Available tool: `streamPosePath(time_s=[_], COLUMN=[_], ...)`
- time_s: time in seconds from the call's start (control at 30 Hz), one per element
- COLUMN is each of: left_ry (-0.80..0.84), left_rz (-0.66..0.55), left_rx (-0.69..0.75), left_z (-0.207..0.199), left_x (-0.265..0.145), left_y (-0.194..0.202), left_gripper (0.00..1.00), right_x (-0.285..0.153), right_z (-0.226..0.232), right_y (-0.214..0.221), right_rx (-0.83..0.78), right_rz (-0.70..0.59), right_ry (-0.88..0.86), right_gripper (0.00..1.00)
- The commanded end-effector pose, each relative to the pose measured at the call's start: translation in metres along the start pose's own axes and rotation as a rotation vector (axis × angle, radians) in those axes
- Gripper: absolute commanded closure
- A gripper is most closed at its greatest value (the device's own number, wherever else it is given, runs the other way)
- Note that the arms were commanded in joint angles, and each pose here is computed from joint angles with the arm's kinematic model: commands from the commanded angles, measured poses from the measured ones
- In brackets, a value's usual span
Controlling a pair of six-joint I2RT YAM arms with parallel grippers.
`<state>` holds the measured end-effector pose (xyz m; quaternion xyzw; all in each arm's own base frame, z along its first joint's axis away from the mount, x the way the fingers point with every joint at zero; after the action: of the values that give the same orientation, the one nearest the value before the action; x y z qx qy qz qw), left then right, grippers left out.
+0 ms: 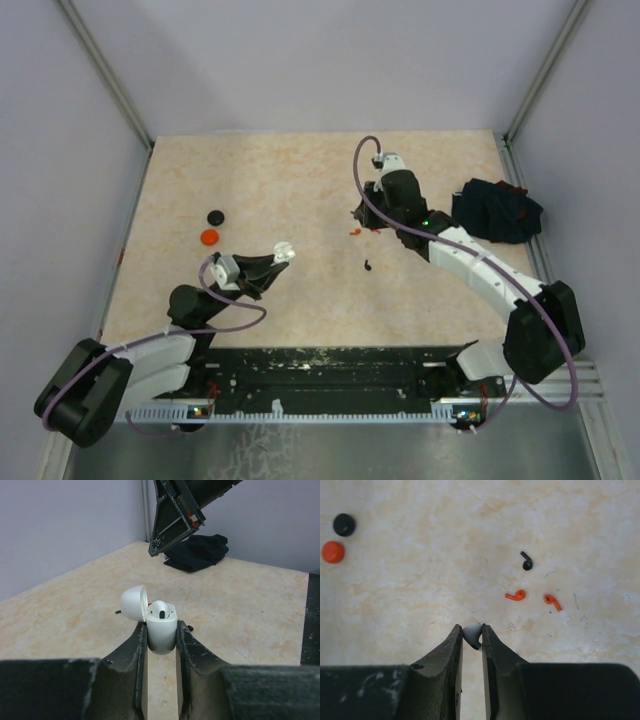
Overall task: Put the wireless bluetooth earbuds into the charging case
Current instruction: Place the earbud in the charging case.
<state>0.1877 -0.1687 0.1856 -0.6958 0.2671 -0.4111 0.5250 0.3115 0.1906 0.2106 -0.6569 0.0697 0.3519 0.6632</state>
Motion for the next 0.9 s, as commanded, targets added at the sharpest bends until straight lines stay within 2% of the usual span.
streamPosePath(time_s=[0.0,0.57,0.87], left_ry=[0.064,0.186,0.218], left_rz=[-0.11,-0.264,-0.324], left_rx=[0.039,0.05,0.071], left_z=[-0.005,-0.014,-0.019], left_x=[0.011,0.036,0.035], left_y=[-0.027,-0.068,-0.076], left_gripper=[0.98,0.98,0.98], right_x=[-0.032,-0.125,-0.145], right_z=[0.028,0.104,0.14], right_y=[-0.034,-0.06,-0.053], right_rx=[0.037,0.042,0.062], right_rz=[-0.227,-0.611,-0.66], right_ry=[-0.141,-0.545,-0.706], right_gripper=[0.93,0.96,0.96])
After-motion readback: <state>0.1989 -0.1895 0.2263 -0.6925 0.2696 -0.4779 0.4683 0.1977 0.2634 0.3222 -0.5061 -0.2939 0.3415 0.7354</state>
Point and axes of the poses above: each gripper's point midway between its finger pads, its own x axis out along the fingers, its own z axis along the line the jaws close on, y = z × x, the point moved 6 cm from there along -x, back along the fingers, and after that the axes turned 9 degrees about -x, right-handed, at the moved point
